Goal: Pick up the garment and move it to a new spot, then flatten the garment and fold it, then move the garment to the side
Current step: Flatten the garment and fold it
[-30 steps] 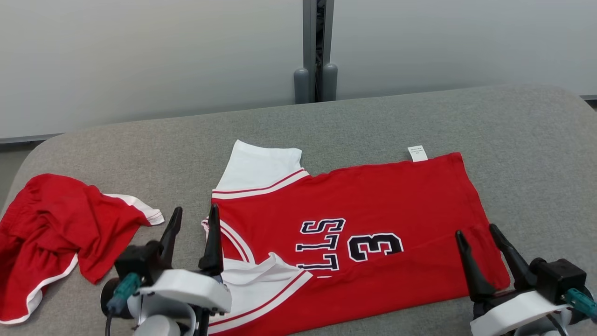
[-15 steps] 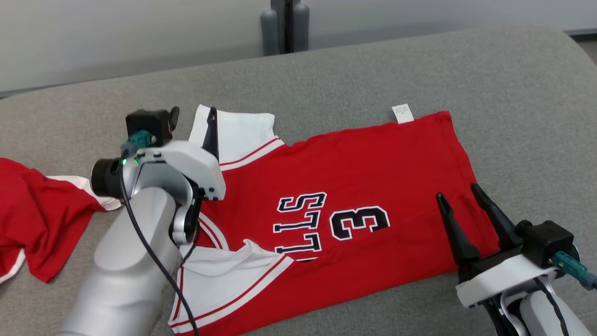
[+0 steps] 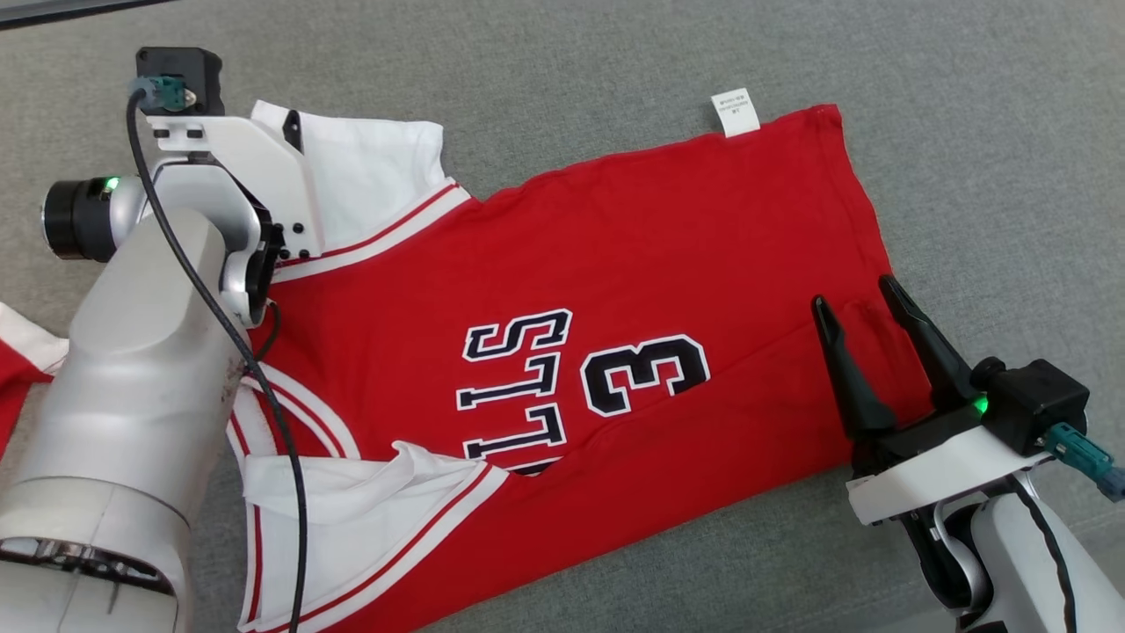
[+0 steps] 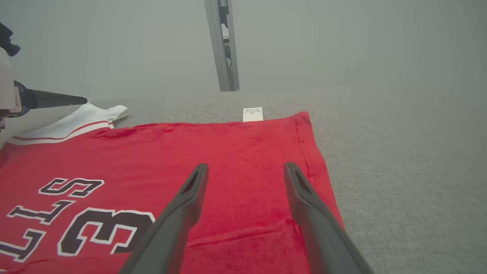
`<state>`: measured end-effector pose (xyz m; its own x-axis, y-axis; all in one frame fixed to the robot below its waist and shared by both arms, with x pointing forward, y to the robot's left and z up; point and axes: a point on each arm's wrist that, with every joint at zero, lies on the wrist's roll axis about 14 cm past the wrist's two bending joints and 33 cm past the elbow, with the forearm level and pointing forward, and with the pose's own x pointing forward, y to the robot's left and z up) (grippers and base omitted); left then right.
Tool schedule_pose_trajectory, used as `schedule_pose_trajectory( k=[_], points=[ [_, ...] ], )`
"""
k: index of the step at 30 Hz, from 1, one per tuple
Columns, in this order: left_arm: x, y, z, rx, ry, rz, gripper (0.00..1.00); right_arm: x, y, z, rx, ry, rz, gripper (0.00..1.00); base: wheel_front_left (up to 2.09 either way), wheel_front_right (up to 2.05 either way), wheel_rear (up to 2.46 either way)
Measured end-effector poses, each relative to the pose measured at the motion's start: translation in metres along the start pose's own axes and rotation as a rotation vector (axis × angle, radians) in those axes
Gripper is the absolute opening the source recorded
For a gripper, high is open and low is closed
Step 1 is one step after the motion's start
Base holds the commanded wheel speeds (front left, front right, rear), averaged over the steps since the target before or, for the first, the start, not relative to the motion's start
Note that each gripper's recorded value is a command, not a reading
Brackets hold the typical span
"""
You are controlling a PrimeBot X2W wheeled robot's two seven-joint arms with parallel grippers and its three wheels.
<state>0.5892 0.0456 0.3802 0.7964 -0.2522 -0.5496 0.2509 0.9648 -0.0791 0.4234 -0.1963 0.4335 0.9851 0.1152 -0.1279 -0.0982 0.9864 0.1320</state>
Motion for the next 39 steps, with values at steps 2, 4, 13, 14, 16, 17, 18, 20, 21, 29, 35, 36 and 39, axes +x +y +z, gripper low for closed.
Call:
schedule_pose_trajectory(
  k=[2,4,13,14,16,17,18,20,21,29,35,36,39],
  points=[
    [0.008,-0.002,-0.004,0.010,0.028,-0.011,1.00,-0.001,-0.004,-0.004,0.002,0.011,-0.015,1.00,0.00,0.00,0.00],
    [0.015,-0.002,-0.008,0.019,0.055,-0.017,1.00,-0.002,-0.007,-0.008,0.005,0.021,-0.028,1.00,0.00,0.00,0.00],
    [0.027,-0.003,-0.016,0.064,0.118,-0.015,0.37,-0.004,-0.014,-0.014,0.004,0.039,-0.053,1.00,0.00,0.00,0.00],
    [0.027,-0.002,-0.016,0.073,0.118,-0.013,0.13,-0.004,-0.014,-0.013,0.003,0.037,-0.053,1.00,0.00,0.00,0.00],
    [0.026,-0.001,-0.016,0.078,0.114,-0.010,0.00,-0.003,-0.015,-0.011,0.001,0.032,-0.053,1.00,0.00,0.00,0.00],
    [0.026,0.000,-0.016,0.080,0.115,-0.009,0.00,-0.003,-0.015,-0.011,0.000,0.030,-0.053,1.00,0.00,0.00,0.00],
    [0.025,0.000,-0.015,0.084,0.113,-0.010,0.00,-0.003,-0.015,-0.009,-0.005,0.028,-0.052,1.00,0.00,0.00,0.00],
    [0.025,-0.001,-0.012,0.084,0.100,-0.016,0.00,-0.001,-0.017,-0.007,-0.015,0.023,-0.048,1.00,0.00,0.00,0.00],
    [0.025,-0.001,-0.009,0.087,0.090,-0.019,0.00,0.001,-0.017,-0.005,-0.018,0.020,-0.045,1.00,0.00,0.00,0.00],
    [0.028,-0.004,0.017,0.077,0.020,-0.053,0.00,0.045,-0.043,0.002,-0.011,0.127,-0.069,1.00,0.00,0.00,0.00],
    [0.027,-0.002,0.025,0.082,-0.003,-0.063,0.00,0.083,-0.045,0.001,0.001,0.284,-0.049,1.00,0.00,0.00,0.00],
    [0.027,-0.001,0.027,0.083,-0.008,-0.062,0.00,0.088,-0.045,0.000,-0.001,0.310,-0.045,1.00,0.00,0.00,0.00],
    [0.027,0.002,0.032,0.092,-0.023,-0.061,0.00,0.102,-0.042,-0.002,-0.011,0.370,-0.031,1.00,0.00,0.00,0.00]
  ],
)
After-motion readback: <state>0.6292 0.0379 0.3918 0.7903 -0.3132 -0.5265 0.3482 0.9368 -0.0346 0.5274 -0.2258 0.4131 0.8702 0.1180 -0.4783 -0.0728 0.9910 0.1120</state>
